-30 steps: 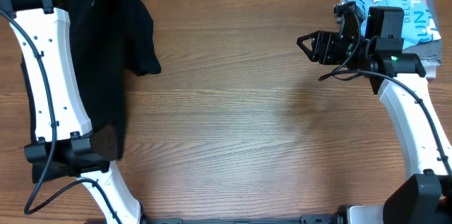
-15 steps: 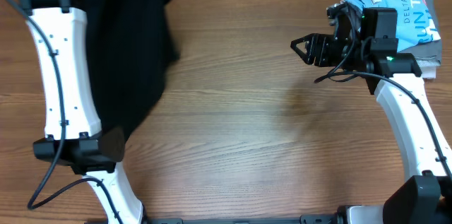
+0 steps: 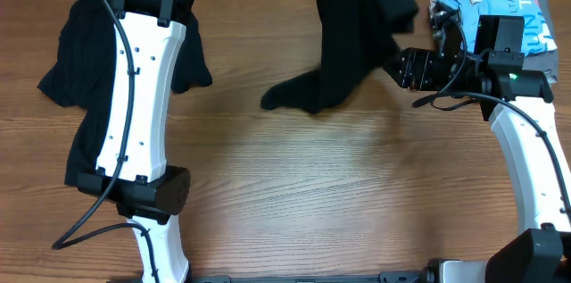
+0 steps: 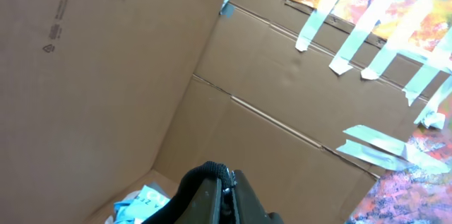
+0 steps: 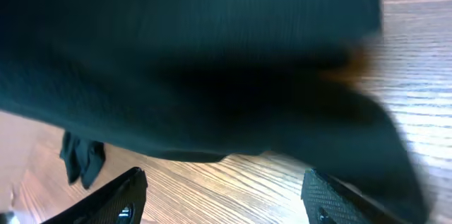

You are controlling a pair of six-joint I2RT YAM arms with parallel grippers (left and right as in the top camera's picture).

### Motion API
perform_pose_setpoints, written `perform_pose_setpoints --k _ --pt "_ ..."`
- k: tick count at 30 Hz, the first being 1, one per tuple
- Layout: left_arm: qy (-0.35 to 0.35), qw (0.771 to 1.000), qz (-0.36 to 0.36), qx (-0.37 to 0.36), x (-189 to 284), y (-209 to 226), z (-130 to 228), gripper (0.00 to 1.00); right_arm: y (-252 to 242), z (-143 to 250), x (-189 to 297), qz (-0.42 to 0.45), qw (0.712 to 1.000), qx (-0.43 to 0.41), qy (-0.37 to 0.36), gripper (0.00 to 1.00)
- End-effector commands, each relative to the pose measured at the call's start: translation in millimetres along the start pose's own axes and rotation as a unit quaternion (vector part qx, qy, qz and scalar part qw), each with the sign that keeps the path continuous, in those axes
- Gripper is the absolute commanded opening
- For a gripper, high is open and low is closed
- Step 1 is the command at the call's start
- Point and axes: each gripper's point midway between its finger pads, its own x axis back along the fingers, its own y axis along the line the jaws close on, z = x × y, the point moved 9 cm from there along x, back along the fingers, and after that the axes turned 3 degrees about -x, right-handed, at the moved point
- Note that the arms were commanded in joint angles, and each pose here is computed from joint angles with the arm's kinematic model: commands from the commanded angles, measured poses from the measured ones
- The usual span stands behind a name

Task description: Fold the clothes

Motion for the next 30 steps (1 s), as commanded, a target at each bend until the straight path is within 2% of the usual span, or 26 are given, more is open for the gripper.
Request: perform_pose_setpoints --k 1,10,18,24,30 --pt "-0.023 0.999 -0.009 -0.035 5.5 -12.0 -13.2 0.04 18.4 -6.5 7.5 -0.015 0.996 0.087 -0.015 0.76" --pt "-0.025 0.999 -0.015 -0.042 5.7 -10.4 -13.1 0.04 50.8 10.7 -25.3 -0.036 0.989 0.141 0.036 0.76" --pt "-0.027 0.998 -0.050 -0.037 8.3 -0.7 -11.2 0.04 48.8 31.2 -33.4 -0.036 0.989 0.120 0.081 0.76" --pt "-0.029 0.997 -0.053 -0.038 8.4 -0.3 -11.7 0.04 66.8 49.4 -69.6 -0.062 0.980 0.150 0.112 0.71" --pt "-0.029 0.997 -0.053 -0.038 8.4 -0.3 -11.7 0.04 84.7 56.7 -110.7 0.005 0.984 0.151 0.098 0.71"
